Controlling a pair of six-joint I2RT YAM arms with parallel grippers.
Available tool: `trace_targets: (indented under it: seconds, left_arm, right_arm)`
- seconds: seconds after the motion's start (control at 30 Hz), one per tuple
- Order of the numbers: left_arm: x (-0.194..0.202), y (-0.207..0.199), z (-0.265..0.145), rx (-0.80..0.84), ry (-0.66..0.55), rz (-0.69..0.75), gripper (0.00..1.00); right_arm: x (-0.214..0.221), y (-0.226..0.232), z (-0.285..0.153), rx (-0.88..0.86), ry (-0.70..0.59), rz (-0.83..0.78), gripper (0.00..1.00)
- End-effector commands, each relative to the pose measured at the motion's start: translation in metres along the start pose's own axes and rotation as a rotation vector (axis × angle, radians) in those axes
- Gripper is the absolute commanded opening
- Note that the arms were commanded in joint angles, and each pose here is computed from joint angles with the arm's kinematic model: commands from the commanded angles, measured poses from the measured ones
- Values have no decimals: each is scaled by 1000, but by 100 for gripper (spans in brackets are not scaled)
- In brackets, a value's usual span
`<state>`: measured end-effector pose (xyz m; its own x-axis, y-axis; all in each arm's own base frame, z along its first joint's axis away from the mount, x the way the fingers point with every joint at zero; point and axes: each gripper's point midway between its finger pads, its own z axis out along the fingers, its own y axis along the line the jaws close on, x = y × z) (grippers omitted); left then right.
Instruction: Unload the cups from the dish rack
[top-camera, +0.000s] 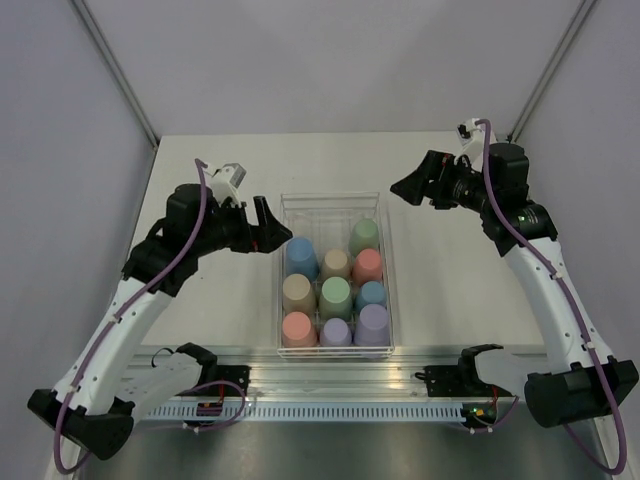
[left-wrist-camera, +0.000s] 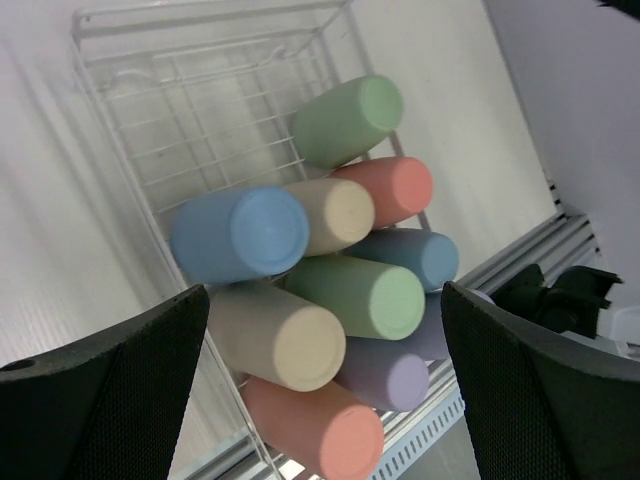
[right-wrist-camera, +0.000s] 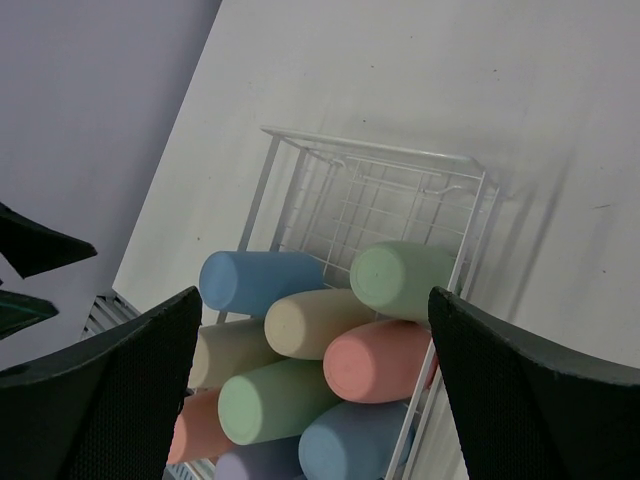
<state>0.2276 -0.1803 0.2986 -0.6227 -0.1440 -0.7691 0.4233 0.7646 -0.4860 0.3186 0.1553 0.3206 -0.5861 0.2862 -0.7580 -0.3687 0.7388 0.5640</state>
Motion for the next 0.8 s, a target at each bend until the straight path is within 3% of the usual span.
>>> trace_targets:
  seconds: [0.0, 0.47, 0.77]
  left_arm:
    - [8, 25, 11, -136, 63, -43, 100]
    - [29, 39, 59, -166, 146, 29, 100]
    - [40, 54, 94, -267, 199, 88, 100]
  right_arm:
    - [0, -1, 1, 6, 4, 4, 98]
    - [13, -20, 12, 61, 43, 36, 98]
    - [18, -25, 8, 94, 49, 33, 98]
